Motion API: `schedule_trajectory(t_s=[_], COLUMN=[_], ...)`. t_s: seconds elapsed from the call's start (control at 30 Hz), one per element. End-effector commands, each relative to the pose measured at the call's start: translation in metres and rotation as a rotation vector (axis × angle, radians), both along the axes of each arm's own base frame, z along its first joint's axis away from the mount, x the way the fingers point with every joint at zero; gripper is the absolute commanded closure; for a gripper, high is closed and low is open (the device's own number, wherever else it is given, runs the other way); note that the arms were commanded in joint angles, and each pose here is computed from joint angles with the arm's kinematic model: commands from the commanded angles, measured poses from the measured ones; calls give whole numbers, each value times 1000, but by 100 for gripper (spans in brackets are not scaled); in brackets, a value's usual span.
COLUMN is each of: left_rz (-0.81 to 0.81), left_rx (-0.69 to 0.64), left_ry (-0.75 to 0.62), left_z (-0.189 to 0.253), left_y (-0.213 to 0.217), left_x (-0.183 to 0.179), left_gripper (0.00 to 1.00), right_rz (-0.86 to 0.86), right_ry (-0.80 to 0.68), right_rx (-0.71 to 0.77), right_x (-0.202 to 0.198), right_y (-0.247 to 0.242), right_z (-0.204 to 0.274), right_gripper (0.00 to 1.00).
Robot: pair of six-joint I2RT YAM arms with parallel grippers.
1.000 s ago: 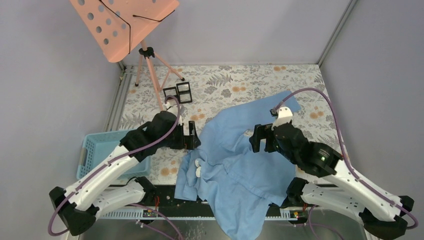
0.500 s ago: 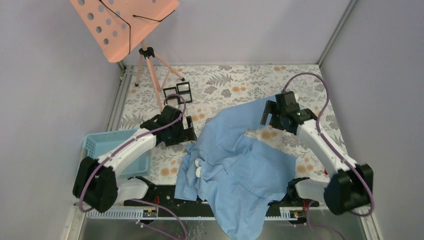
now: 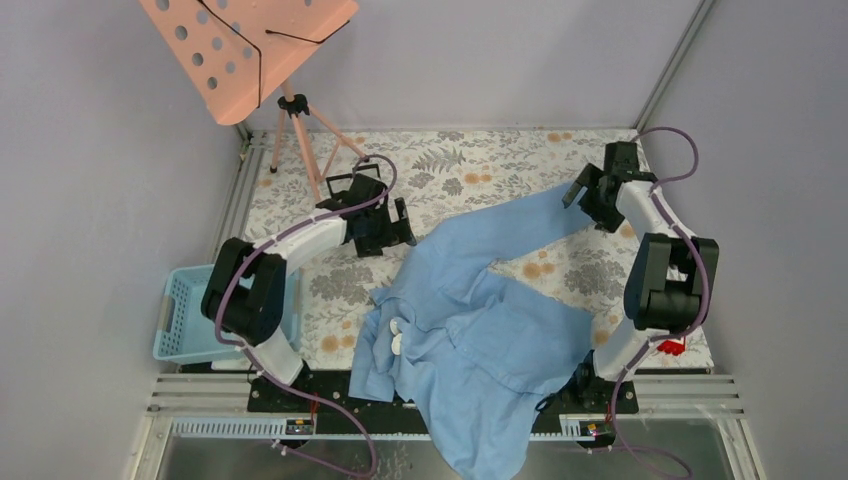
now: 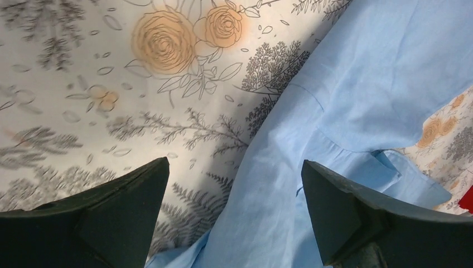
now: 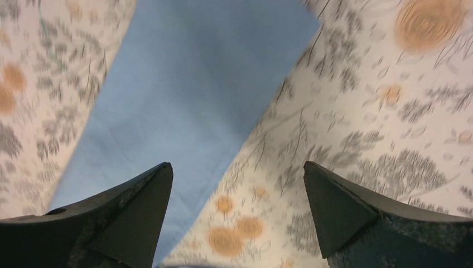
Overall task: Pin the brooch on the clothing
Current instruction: Flatten out the clothes at the center of the board.
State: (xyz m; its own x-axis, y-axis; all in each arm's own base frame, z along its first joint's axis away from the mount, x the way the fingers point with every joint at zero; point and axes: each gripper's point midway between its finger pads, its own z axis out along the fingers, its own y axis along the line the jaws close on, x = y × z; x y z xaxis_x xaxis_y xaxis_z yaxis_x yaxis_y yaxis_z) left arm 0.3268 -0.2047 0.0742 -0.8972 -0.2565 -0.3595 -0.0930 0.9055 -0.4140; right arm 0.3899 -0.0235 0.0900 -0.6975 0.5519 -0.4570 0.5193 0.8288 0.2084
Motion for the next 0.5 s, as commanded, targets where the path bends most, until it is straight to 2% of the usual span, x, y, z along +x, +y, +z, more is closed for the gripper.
schedule_trajectory(t_s=[0.0,0.2,0.27,0.47], left_rz=[-55,-102,-194,-242], left_rx=[-111,-174,-152,-167], left_ry=[20,32,27,67], left_z=[-4,-8,-15,-29], left_y=[-27,-43,-43,-55], left_x=[13,15,11,2], left_gripper=[1,1,5,2], right_rz=[-41,-81,-97,-113], right_ry=[-37,28,56,110], right_rx=[54,38,12,54], right_x=[33,55,58,67], right_y=[-26,-55,-64,-64], right_z=[1,-16,-23,-47], right_gripper=[6,7,8,9])
